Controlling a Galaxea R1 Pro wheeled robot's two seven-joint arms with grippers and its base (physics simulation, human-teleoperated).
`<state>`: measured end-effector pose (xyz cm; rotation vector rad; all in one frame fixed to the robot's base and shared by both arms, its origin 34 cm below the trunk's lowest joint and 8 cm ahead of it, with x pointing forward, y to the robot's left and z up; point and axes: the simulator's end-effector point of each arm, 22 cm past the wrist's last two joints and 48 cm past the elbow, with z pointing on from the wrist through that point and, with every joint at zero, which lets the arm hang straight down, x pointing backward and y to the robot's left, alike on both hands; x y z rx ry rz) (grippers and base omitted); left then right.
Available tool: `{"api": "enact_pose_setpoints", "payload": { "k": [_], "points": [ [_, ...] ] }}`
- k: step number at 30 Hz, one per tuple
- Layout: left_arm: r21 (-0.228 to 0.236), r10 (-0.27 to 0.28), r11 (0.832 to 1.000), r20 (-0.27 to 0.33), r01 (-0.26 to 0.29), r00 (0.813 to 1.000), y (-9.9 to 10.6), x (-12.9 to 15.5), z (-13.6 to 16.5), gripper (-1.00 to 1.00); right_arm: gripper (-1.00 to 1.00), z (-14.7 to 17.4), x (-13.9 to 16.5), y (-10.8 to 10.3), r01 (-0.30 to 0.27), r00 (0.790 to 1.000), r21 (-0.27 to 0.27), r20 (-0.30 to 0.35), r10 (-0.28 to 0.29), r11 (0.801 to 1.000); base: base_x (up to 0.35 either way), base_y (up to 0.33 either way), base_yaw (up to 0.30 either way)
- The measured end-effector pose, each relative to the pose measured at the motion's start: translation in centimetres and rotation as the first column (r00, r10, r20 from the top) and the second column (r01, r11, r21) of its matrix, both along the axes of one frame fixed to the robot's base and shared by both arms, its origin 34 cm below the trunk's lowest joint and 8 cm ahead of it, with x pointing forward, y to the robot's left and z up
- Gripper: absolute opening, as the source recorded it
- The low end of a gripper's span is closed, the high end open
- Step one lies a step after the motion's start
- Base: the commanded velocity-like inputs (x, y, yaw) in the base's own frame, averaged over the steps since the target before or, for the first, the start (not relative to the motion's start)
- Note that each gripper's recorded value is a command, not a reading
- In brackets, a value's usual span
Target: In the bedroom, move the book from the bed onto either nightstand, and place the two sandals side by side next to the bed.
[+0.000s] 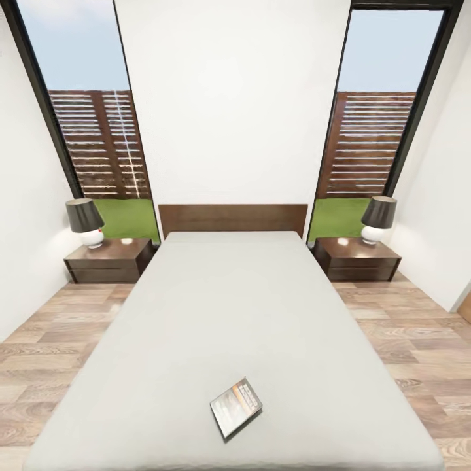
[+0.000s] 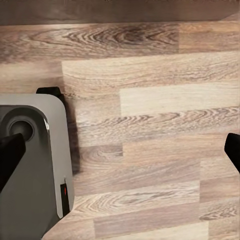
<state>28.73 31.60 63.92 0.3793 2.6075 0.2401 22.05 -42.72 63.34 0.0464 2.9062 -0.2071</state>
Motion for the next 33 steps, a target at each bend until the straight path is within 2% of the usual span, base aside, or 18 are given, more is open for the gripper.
{"api": "enact_pose_setpoints", "payload": {
  "k": [12, 33],
  "points": [
    [0.000, 0.000, 1.000, -0.007, 0.000, 1.000, 0.00, -0.23, -0.12, 1.00, 1.00, -0.14, -0.25, 0.29, 0.000, 1.000, 0.004, -0.007, 0.000, 1.000, 0.027, -0.029, 0.084],
    [-0.003, 0.001, 1.000, -0.008, -0.001, 1.000, -0.13, -0.28, -0.16, 1.00, 1.00, -0.17, -0.30, 0.35, 0.000, 1.000, 0.005, -0.008, 0.000, 1.000, 0.002, -0.003, 0.009]
  ]
}}
